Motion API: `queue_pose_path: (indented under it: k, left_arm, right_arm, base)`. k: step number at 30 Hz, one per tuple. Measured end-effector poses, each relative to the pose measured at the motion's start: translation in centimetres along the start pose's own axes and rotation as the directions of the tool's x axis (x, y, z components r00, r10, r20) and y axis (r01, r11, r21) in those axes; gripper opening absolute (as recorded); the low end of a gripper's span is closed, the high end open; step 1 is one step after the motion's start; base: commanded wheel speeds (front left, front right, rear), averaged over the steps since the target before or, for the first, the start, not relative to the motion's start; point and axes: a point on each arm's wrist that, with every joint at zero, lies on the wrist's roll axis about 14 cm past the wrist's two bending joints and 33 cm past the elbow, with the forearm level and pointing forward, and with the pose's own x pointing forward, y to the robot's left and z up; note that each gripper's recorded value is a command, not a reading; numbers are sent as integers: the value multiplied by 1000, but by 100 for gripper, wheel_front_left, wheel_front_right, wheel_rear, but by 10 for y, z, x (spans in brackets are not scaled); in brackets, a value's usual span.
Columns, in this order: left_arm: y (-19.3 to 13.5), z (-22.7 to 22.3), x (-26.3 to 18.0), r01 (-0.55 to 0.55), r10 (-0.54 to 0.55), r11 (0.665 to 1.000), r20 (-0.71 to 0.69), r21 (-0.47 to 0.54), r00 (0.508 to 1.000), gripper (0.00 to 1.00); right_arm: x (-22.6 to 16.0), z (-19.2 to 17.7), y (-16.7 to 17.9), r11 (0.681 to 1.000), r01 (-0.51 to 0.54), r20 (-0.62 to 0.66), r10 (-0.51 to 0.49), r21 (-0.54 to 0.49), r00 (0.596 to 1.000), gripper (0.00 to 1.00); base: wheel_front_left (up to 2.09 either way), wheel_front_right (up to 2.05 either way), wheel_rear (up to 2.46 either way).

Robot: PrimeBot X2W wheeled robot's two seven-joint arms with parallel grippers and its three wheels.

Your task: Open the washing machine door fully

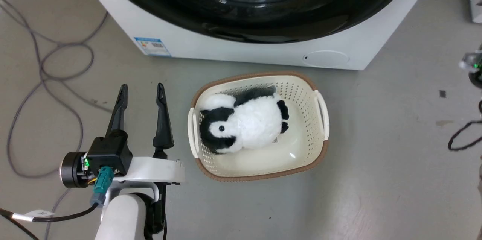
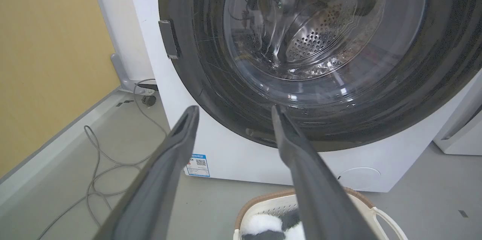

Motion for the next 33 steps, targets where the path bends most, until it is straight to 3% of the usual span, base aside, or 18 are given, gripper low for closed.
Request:
queue_pose_path:
  k: [18, 24, 33]
  left_arm:
    - [9, -16, 12, -41, 41, 999, -9, 9, 999, 100]
    - [11, -17, 12, -54, 54, 999, -8, 9, 999, 100]
    - [9, -6, 11, -51, 51, 999, 18, -2, 999, 100]
  right_arm:
    - [67, -53, 25, 996, -63, -182, 75, 70, 980, 0]
    - [70, -64, 26, 993, -64, -254, 87, 100, 963, 0]
    - [47, -69, 31, 996, -73, -351, 90, 60, 932, 0]
  base:
    - [0, 0, 0]
    - [0, 0, 0]
    - [0, 0, 0]
